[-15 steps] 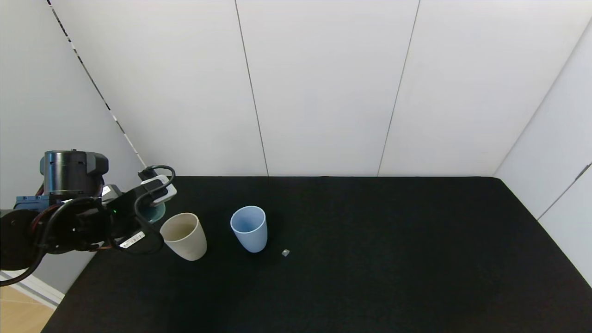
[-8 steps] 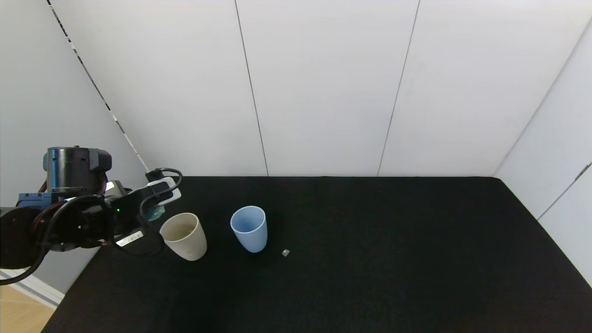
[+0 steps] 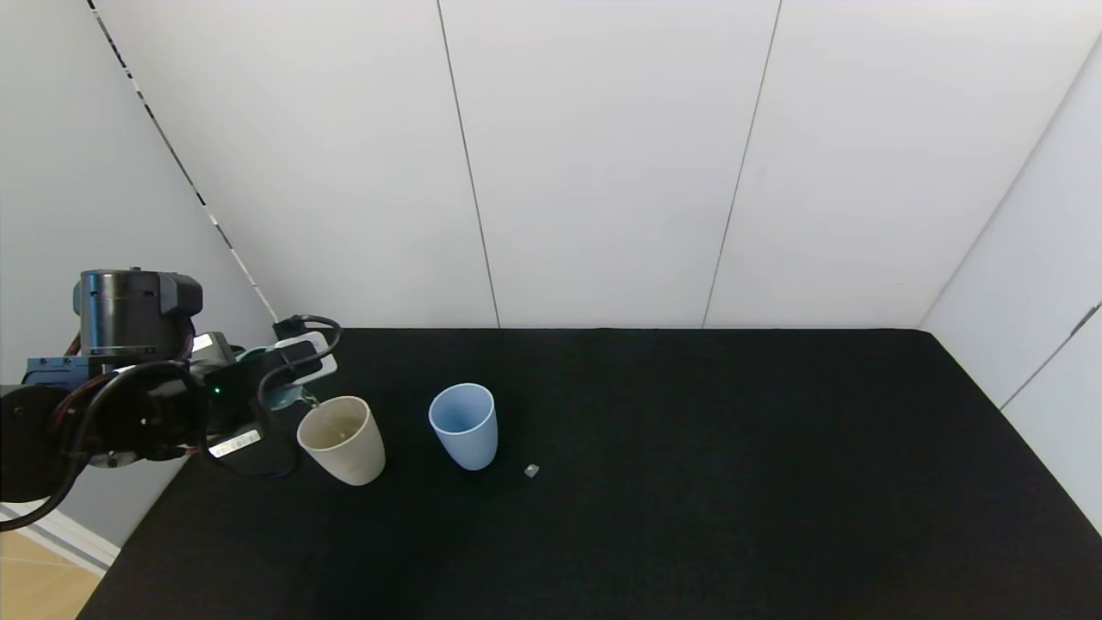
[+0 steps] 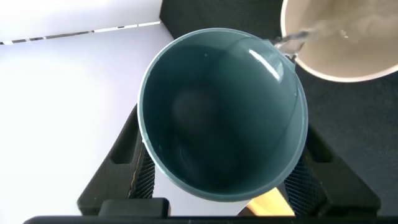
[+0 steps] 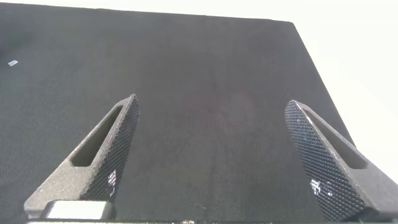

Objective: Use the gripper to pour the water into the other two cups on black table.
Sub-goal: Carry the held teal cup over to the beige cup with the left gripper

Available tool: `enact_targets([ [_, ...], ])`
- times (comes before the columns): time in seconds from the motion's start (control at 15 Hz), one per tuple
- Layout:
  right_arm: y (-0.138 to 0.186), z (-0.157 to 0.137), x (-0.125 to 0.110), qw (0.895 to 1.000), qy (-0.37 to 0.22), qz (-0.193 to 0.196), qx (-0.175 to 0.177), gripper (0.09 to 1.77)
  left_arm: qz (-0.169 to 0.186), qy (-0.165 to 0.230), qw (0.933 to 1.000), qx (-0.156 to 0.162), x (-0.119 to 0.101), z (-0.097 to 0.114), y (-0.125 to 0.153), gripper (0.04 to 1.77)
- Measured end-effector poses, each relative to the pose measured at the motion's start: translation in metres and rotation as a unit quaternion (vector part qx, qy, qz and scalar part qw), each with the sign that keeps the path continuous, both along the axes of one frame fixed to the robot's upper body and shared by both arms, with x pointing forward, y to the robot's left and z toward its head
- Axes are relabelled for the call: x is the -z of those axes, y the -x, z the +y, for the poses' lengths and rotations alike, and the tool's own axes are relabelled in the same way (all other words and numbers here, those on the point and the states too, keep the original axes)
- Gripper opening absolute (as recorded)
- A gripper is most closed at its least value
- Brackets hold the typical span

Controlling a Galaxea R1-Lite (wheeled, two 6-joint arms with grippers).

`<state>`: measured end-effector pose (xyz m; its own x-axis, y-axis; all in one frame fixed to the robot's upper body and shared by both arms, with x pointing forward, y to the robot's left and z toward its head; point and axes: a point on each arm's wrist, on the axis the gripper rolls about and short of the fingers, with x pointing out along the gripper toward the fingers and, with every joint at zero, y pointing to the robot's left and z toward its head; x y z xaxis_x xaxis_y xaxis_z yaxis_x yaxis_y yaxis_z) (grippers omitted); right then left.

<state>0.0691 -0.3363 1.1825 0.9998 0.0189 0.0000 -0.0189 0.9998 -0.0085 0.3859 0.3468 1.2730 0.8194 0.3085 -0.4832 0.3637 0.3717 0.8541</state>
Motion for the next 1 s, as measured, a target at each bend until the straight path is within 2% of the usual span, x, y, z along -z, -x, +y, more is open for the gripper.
enact_targets([
  [0.67, 0.0, 0.0, 0.0, 1.0, 0.0, 0.0, 0.0, 1.71, -0.007, -0.015, 0.9999, 0.003, -0.0063, 0.0, 0.0019, 1.15],
  [1.0, 0.0, 0.0, 0.0, 1.0, 0.0, 0.0, 0.0, 1.71, -0.012, 0.016, 0.9998, 0.001, -0.0044, -0.0005, 0.002, 1.15],
])
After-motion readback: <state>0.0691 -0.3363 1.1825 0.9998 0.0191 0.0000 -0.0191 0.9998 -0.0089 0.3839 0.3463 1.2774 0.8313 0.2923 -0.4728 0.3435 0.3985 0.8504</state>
